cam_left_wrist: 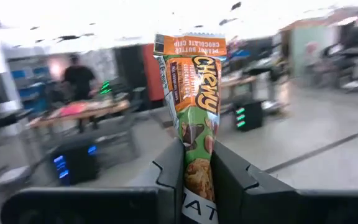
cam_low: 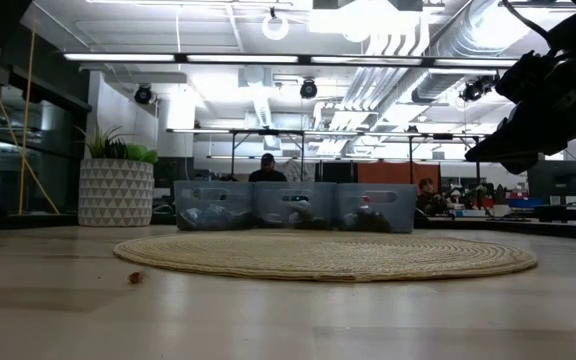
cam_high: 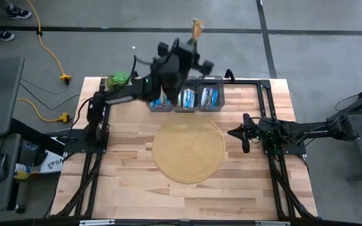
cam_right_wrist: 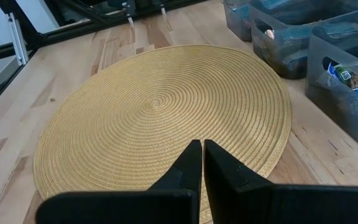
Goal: Pick and place Granola Bars by type
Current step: Put the orange granola bar into the center black bin, then return to Home Position
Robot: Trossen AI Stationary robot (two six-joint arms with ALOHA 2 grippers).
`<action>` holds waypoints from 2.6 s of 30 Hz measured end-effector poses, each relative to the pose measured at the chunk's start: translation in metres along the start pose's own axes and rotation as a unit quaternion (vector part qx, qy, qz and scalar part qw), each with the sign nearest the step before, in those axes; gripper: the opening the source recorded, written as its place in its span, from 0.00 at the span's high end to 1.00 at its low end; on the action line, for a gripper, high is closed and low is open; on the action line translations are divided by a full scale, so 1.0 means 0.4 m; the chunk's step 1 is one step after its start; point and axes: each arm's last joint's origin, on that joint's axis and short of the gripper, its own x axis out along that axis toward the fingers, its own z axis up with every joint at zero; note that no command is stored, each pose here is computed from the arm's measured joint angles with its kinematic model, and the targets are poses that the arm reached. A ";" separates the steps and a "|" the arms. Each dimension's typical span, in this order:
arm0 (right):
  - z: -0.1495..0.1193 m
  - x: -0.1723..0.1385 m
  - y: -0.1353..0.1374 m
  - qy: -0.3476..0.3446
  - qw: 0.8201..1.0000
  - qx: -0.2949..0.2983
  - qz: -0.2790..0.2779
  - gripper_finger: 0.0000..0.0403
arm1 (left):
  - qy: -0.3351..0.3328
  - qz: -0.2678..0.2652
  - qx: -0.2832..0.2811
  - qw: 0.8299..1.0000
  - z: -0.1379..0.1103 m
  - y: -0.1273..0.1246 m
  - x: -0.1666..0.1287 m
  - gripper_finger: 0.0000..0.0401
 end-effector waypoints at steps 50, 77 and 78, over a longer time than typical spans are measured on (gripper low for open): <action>0.000 0.000 0.000 0.000 1.000 0.000 0.000 1.00 | 0.647 0.058 -0.142 0.747 -0.759 0.072 0.366 0.87; 0.000 0.000 0.000 0.000 1.000 0.000 0.000 1.00 | 0.561 -0.115 -0.068 0.817 -0.578 0.066 0.329 0.47; 0.000 0.000 0.000 0.000 1.000 0.000 0.000 1.00 | 0.548 -0.124 -0.063 0.825 -0.552 0.071 0.321 0.47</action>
